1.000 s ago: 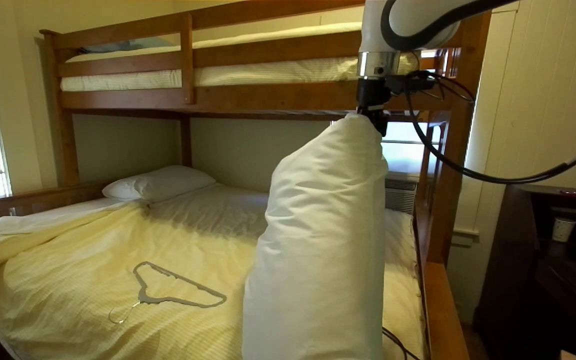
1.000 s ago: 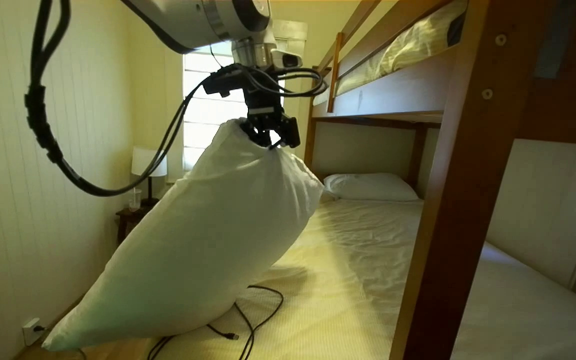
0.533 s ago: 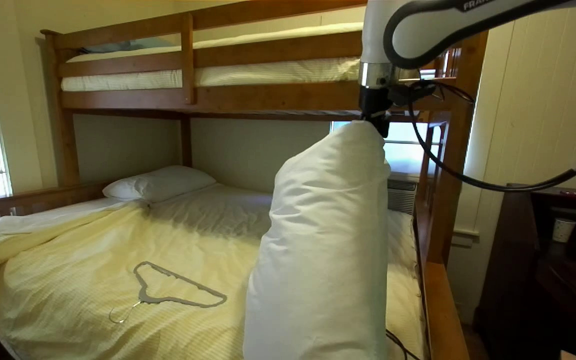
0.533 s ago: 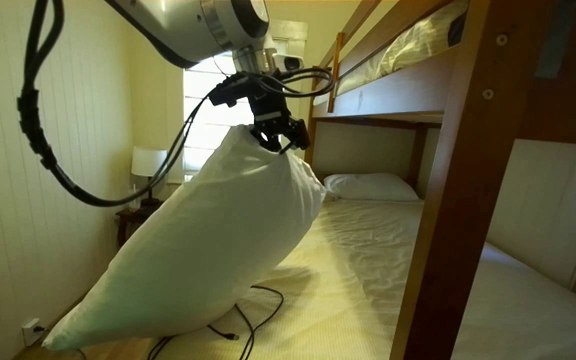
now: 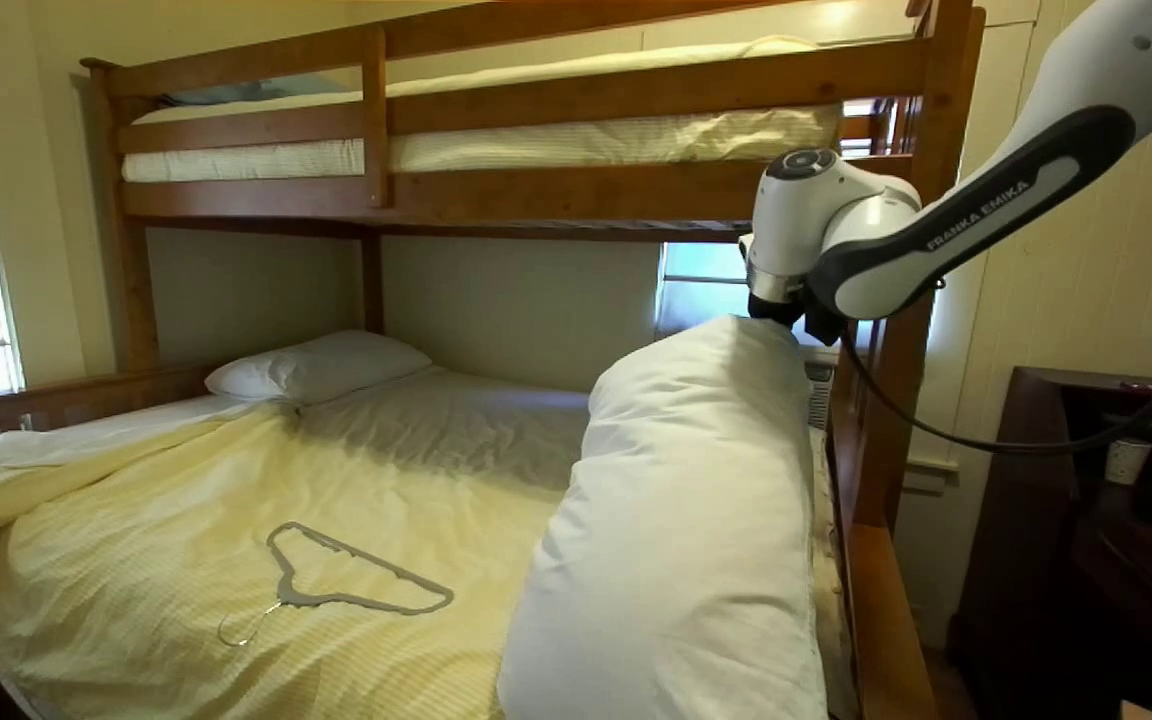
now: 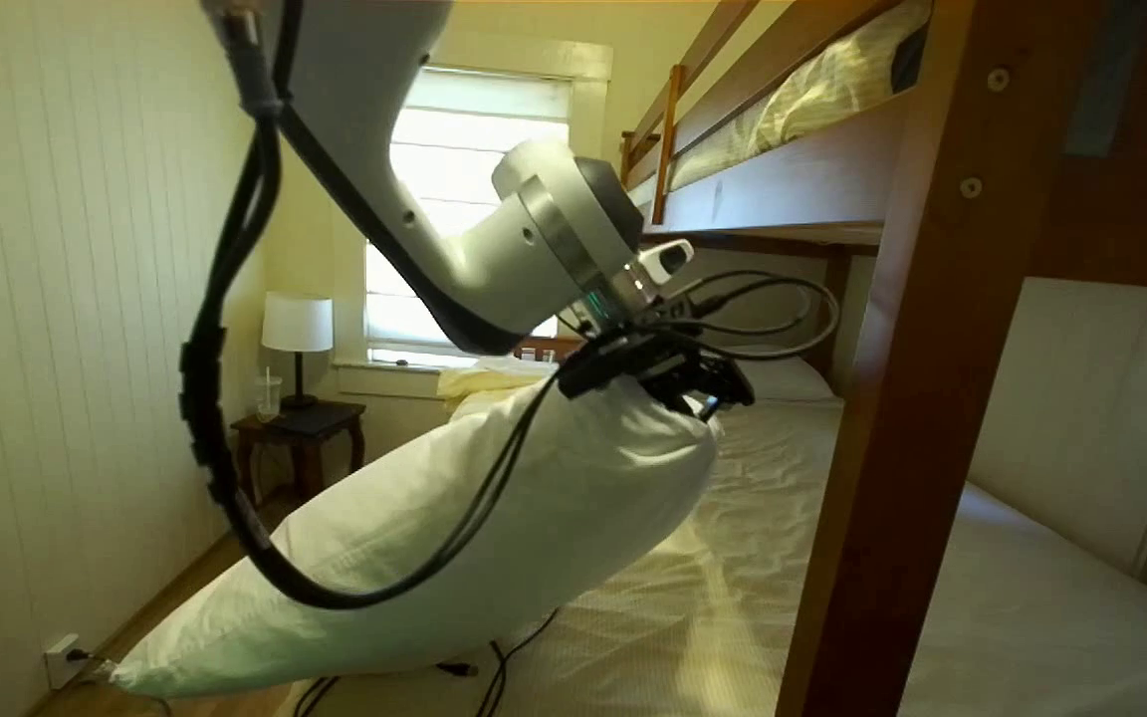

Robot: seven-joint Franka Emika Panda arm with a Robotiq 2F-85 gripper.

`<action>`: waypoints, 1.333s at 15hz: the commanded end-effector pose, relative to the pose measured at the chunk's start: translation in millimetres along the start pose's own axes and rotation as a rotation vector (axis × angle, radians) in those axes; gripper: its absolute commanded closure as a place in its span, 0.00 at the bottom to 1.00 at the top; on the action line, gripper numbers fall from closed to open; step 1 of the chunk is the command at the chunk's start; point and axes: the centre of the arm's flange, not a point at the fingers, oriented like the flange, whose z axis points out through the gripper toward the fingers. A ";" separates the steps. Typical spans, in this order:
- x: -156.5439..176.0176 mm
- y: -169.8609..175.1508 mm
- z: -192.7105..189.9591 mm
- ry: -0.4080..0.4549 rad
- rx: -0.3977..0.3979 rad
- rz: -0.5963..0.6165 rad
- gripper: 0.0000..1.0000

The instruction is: Flip the pillow and fluff it

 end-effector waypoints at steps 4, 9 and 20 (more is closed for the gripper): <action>-40.2 23.5 102.1 -0.067 -0.273 -0.065 1.00; -19.4 19.3 99.3 -0.045 -0.414 -0.074 0.56; 75.7 -15.0 -6.3 0.095 -0.463 -0.016 0.00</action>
